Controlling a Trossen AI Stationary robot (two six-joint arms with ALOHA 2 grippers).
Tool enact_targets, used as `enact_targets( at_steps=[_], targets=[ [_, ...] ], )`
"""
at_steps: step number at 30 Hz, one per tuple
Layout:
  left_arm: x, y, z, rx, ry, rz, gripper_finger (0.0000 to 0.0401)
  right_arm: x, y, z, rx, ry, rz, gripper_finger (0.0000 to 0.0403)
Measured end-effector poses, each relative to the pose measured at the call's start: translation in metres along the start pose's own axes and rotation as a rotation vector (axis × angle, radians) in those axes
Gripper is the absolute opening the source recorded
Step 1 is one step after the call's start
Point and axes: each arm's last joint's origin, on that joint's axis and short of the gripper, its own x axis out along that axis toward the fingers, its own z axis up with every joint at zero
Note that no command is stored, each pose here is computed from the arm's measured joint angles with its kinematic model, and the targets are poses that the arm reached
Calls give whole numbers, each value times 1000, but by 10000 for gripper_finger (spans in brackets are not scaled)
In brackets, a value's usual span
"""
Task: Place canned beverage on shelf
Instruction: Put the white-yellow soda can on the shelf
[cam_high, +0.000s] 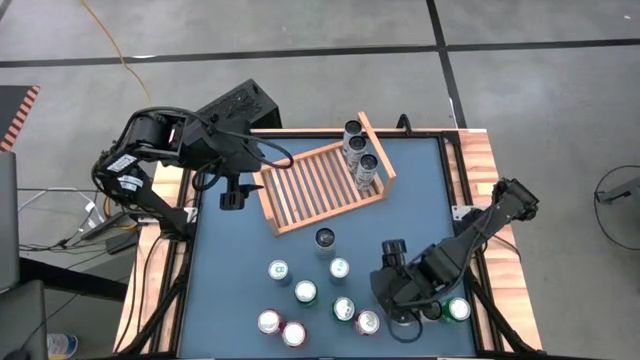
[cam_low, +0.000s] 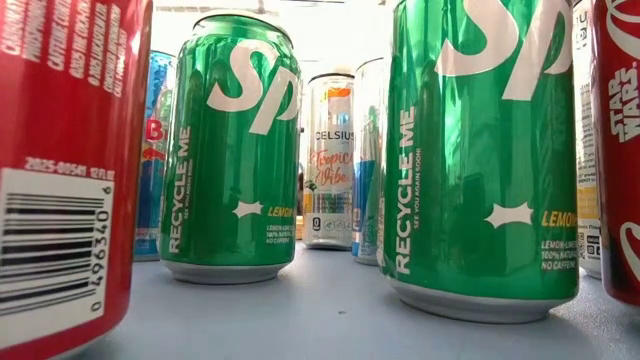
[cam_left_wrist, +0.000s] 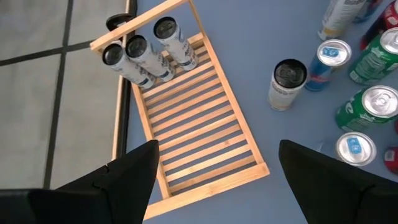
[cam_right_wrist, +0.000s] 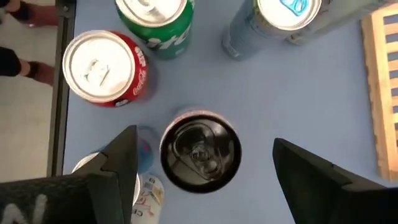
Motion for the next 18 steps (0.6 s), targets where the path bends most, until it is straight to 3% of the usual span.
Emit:
enact_targets(
  at_steps=[18],
  targets=[
    [0,0,0,-32,1,5,318,32,1,-11,-25,56,-24,291]
  ],
)
